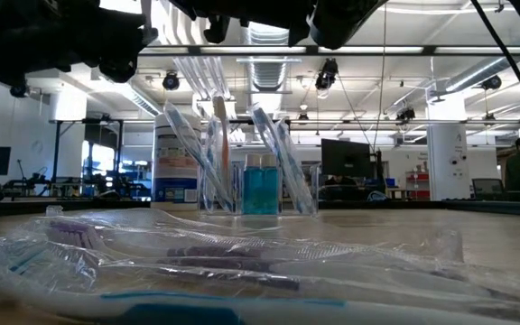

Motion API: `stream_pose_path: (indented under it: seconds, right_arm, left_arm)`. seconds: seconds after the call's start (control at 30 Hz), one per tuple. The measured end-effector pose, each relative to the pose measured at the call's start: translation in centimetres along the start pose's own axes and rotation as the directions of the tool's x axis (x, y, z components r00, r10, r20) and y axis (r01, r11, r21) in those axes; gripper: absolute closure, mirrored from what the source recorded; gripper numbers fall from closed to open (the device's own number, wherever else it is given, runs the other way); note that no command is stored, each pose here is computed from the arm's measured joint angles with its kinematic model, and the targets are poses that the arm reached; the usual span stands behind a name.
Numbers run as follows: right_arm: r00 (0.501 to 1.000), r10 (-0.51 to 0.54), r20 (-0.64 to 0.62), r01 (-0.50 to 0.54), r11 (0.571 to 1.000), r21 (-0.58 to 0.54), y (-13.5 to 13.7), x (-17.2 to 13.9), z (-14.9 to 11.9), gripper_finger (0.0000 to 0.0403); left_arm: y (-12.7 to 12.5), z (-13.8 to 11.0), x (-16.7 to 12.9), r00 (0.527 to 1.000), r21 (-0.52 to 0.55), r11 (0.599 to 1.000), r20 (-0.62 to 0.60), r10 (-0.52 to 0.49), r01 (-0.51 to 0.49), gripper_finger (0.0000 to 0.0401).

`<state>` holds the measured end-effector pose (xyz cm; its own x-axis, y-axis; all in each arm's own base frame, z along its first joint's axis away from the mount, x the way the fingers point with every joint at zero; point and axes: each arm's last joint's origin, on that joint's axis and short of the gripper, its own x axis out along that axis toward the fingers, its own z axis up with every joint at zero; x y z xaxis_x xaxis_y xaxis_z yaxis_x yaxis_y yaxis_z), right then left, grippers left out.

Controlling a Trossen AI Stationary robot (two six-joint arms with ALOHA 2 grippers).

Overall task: Pick & Place toothbrushing station
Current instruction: Put the blue toothbrush in the transparent organizer

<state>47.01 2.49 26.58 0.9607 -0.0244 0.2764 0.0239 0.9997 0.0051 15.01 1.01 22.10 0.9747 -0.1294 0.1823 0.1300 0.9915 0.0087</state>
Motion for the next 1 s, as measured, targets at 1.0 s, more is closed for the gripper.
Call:
stream_pose_path:
  seconds: [1.0]
  right_arm:
    - [1.000, -0.003, -0.022, 0.003, 1.000, -0.008, 0.0, -0.1, -0.3, 0.0373]
  left_arm:
    - [0.1, 0.4, 1.3, 0.998, 0.024, 0.998, -0.043, -0.054, 0.055, 0.0375]
